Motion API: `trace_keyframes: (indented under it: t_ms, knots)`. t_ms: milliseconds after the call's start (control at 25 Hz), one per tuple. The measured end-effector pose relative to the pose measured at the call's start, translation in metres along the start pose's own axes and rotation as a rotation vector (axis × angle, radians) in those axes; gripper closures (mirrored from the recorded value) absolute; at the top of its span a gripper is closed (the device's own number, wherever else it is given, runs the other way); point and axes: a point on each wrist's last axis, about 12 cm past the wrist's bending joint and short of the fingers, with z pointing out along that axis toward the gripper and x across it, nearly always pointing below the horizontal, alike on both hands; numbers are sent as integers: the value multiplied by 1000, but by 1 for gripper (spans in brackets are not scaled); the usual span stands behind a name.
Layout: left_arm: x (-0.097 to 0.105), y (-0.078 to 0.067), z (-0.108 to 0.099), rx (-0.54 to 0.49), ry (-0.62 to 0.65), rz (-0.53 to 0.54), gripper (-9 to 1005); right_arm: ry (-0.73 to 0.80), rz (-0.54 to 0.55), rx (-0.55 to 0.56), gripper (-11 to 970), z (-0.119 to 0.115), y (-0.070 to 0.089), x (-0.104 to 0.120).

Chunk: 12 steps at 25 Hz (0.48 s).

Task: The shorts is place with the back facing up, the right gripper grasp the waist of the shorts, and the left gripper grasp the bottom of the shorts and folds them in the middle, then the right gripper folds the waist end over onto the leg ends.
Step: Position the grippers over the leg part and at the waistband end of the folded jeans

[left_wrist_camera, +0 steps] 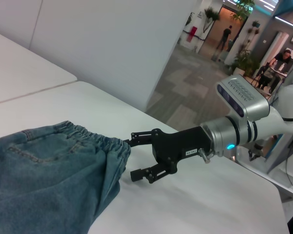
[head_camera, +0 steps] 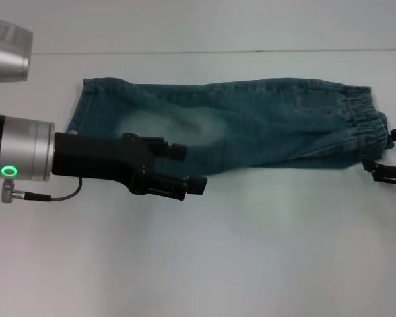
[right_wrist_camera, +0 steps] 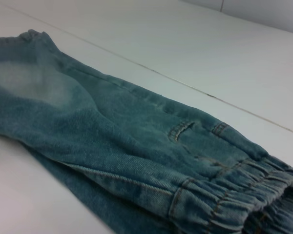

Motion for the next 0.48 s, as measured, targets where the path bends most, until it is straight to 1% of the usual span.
trace_keyframes:
  t_ms: [240,360,480]
  knots:
    - [0,1,2,-8,-4,-3,66,-6,-60,-27,95,4,3,-3]
    - [0,1,3,-11,-7,-4,66,-4,-71,-34,98,4,2,-4]
    - [0,1,4,-18,-10,-5,67,-3,-79,-36,202,5,2,-4]
